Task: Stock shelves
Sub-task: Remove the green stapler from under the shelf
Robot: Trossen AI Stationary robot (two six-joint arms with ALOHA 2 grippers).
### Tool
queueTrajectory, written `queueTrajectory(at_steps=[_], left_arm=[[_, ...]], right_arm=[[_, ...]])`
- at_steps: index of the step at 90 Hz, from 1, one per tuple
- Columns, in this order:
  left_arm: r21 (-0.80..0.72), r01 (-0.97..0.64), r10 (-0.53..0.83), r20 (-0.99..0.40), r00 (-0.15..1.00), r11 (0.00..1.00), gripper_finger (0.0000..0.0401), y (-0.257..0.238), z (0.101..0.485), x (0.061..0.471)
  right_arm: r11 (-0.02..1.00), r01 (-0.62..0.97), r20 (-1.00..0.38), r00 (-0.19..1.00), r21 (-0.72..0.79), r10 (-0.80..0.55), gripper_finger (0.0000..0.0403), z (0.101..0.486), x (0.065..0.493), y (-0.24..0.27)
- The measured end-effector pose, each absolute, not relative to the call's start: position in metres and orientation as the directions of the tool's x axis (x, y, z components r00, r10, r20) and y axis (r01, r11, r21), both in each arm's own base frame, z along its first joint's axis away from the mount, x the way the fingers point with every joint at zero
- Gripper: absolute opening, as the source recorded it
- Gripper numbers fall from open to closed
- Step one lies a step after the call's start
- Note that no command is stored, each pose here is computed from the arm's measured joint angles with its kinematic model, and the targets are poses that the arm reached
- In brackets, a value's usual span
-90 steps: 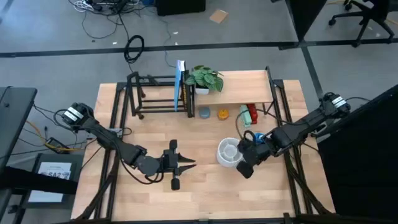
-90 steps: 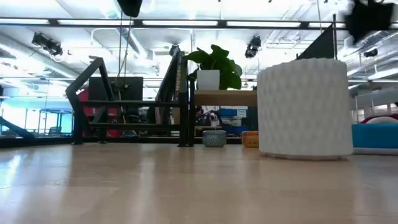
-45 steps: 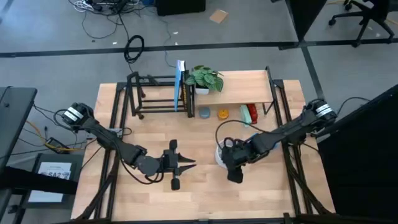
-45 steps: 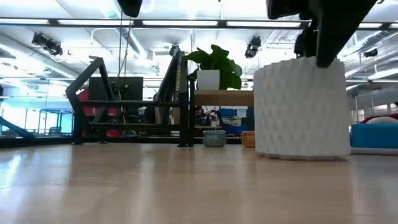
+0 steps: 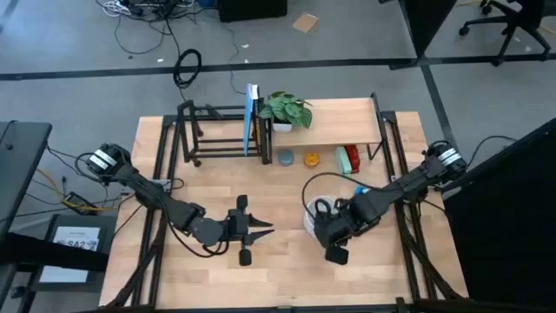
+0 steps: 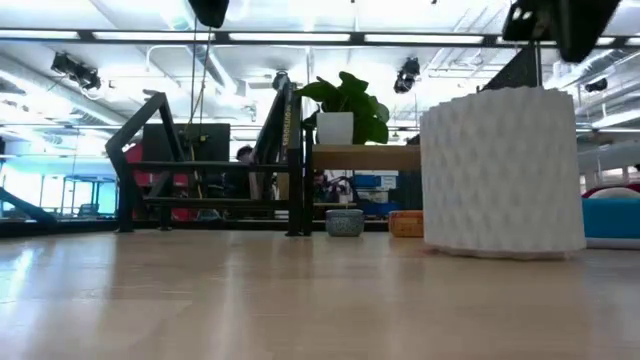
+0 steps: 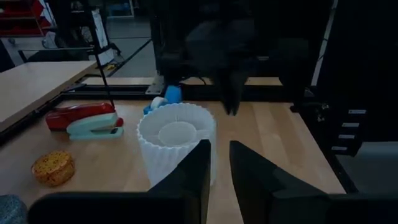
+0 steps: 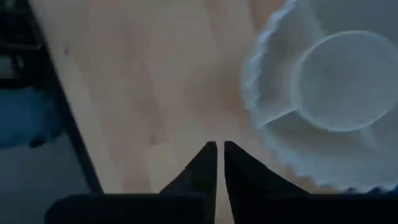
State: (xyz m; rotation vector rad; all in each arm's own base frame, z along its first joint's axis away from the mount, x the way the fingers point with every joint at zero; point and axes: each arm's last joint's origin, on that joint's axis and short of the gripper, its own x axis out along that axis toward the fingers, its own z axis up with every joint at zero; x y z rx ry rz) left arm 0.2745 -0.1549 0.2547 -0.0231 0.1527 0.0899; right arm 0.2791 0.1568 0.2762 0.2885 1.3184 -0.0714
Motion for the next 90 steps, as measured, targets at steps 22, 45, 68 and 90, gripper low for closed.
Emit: queueTrajectory(at_steps=[22,45,68,90], left_arm=[[-0.017,-0.091,0.088,-0.153,0.984,0.996,0.0041,-0.155,0.255,0.274],[-0.017,-0.092,0.088,-0.153,0.984,0.996,0.0041,-0.155,0.255,0.274],[-0.017,-0.091,0.088,-0.154,0.984,0.996,0.0041,-0.155,0.255,0.274],[-0.016,-0.091,0.088,-0.155,0.984,0.996,0.0041,-0.155,0.254,0.274]], right_arm=[[0.997,0.053,-0.915,0.404,0.047,0.022,0.0029,0.280,0.283,0.166],[0.996,0.073,-0.921,0.382,-0.053,-0.077,0.0136,0.268,0.282,0.155],[0.997,0.068,-0.934,0.351,-0.042,-0.063,0.0144,0.250,0.280,0.154],[0.997,0.065,-0.941,0.335,-0.032,-0.052,0.0031,0.248,0.280,0.155]])
